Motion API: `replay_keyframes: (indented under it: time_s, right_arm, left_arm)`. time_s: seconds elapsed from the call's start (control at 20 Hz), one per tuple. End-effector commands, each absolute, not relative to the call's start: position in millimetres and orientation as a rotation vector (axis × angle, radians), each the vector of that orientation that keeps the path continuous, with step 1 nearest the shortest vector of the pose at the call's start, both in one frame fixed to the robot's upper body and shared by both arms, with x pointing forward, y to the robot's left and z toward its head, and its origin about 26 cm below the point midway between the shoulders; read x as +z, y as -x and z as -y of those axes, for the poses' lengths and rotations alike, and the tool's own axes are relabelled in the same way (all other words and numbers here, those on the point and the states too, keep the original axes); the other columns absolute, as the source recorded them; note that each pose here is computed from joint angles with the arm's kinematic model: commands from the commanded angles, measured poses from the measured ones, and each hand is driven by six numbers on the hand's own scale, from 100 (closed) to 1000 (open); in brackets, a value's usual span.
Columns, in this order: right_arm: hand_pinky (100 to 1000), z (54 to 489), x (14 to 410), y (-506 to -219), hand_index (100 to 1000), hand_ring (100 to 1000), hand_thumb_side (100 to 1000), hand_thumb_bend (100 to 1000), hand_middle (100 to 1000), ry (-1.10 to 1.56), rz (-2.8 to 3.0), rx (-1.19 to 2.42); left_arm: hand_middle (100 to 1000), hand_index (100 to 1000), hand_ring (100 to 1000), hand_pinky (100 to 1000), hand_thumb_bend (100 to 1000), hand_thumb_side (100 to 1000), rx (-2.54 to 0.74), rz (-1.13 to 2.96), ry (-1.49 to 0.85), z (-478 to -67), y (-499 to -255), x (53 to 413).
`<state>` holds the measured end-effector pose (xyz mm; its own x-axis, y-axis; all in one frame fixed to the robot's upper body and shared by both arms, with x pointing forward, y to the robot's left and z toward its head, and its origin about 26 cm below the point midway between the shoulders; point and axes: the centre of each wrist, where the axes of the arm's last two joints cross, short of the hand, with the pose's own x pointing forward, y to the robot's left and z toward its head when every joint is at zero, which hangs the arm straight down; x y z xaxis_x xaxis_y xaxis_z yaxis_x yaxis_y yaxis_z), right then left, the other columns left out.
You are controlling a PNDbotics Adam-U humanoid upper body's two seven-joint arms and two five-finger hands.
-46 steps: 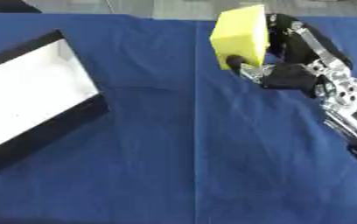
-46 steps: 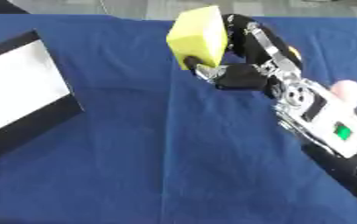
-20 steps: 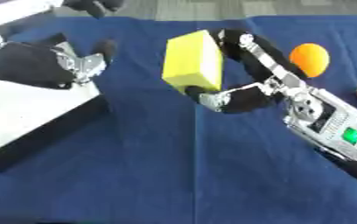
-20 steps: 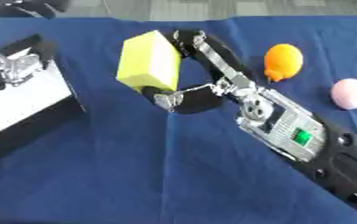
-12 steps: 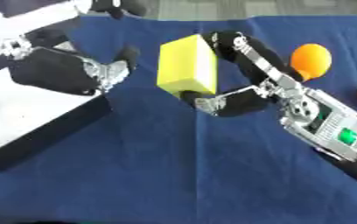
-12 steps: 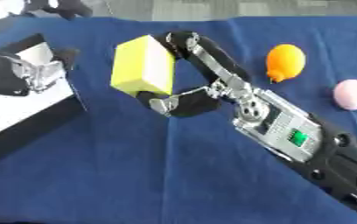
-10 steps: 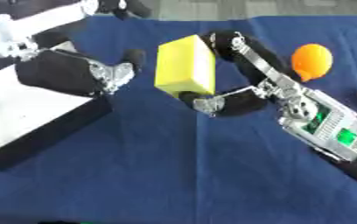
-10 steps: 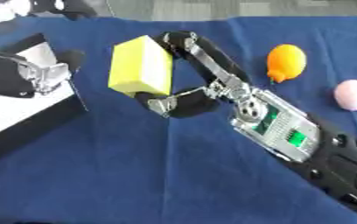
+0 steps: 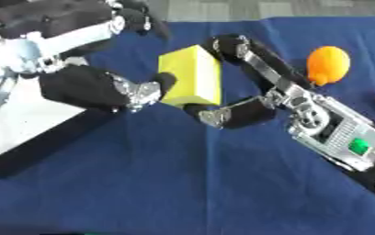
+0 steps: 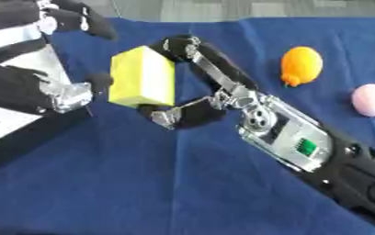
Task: Pick up the objects with one hand, pass them to the other hand, and then place them into the box on the other side of the table.
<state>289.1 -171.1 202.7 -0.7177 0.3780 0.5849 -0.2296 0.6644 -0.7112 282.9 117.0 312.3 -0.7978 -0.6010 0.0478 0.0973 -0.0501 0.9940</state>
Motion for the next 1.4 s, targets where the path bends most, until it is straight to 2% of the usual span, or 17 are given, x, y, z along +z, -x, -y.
replay_keyframes:
  time_s: [0.05,0.3,0.45,0.5,0.6,0.65,0.7,1.1,1.35,1.4]
  right_arm:
    - [736,169.6,210.5,-288.7,594,601,100,207,451,0.132,2.141,1.066]
    - [735,168.5,212.5,-289.0,594,600,100,207,450,0.137,2.119,1.074]
    - [734,168.1,212.2,-288.9,594,600,100,208,450,0.136,2.112,1.078]
    - [734,168.0,212.1,-288.9,594,600,100,206,450,0.136,2.11,1.079]
    - [733,167.6,212.0,-288.8,594,599,100,206,449,0.135,2.107,1.075]
    - [732,167.3,212.1,-288.8,593,599,100,206,449,0.133,2.107,1.073]
    - [732,167.0,212.2,-288.8,593,599,100,206,449,0.131,2.107,1.073]
    - [729,163.6,211.4,-288.1,592,596,100,206,448,0.139,2.12,1.082]
    - [729,163.3,211.1,-287.9,592,596,100,206,448,0.138,2.124,1.082]
    - [730,163.5,211.4,-288.0,590,597,100,209,449,0.141,2.126,1.082]
  left_arm:
    - [846,907,896,1000,343,763,-1.943,1.735,-0.585,-114.5,-279.3,319.5]
    - [875,936,935,1000,443,690,-1.975,1.723,-0.646,-110.7,-277.9,320.7]
    - [883,940,948,1000,467,529,-1.998,1.729,-0.697,-109.0,-277.3,321.5]
    - [886,943,952,1000,484,412,-2.001,1.73,-0.71,-108.7,-277.2,321.5]
    - [886,944,952,1000,498,334,-2.002,1.728,-0.731,-107.8,-276.8,321.6]
    - [885,945,950,1000,509,262,-1.997,1.728,-0.741,-107.2,-276.6,321.8]
    - [882,944,947,1000,509,244,-1.99,1.728,-0.751,-106.6,-276.3,322.0]
    - [872,939,937,1000,454,270,-1.928,1.724,-0.773,-101.9,-274.6,319.3]
    - [872,939,937,1000,454,270,-1.912,1.725,-0.77,-101.2,-274.4,318.4]
    - [869,935,935,1000,413,309,-1.913,1.727,-0.768,-100.6,-274.1,318.8]
